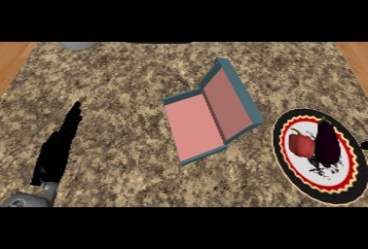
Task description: Pick the eggplant from the plate and place it in the cardboard box
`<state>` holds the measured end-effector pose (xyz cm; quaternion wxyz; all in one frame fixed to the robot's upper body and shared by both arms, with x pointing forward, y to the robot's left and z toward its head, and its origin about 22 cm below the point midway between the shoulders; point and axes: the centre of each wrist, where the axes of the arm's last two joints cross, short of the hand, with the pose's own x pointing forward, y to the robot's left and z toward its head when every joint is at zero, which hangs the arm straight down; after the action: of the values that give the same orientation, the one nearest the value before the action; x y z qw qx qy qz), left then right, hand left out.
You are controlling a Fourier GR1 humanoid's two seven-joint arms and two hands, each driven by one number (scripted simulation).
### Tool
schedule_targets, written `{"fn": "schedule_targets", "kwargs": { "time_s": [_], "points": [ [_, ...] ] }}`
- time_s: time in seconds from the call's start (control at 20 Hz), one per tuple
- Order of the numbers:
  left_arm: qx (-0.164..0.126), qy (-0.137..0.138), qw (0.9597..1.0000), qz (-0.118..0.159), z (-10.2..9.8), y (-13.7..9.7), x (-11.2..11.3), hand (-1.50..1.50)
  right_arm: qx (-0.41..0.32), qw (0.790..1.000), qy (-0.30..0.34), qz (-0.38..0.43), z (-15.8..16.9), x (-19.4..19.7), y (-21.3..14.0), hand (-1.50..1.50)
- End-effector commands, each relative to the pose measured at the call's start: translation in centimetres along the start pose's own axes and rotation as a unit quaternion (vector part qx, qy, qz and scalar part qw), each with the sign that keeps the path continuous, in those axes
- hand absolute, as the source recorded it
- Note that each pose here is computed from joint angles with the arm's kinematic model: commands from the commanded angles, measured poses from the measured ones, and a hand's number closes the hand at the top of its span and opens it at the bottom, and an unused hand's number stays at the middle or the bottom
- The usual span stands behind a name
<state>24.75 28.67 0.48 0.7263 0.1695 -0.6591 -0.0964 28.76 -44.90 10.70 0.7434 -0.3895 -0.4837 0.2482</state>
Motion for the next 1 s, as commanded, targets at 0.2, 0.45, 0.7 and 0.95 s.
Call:
{"fn": "schedule_targets", "kwargs": {
  "time_s": [0.2,0.45,0.7,0.95],
  "points": [
    [0.007,0.007,0.9999,0.002,-0.4,0.6,-0.6,0.0,0.151,0.984,0.064,0.077,-0.3,4.4,0.4,-1.5],
    [0.006,-0.003,1.0,0.004,0.3,0.6,0.3,0.0,0.149,0.98,0.1,0.09,-0.4,7.2,4.2,-1.5],
    [0.007,-0.002,1.0,-0.001,0.7,-0.9,0.6,0.0,0.138,0.978,0.12,0.096,-0.4,5.7,5.1,-1.5],
    [0.014,0.009,0.9999,0.003,0.6,-0.3,-0.9,0.0,0.146,0.974,0.136,0.106,0.5,5.0,4.9,-1.5]
  ]
}}
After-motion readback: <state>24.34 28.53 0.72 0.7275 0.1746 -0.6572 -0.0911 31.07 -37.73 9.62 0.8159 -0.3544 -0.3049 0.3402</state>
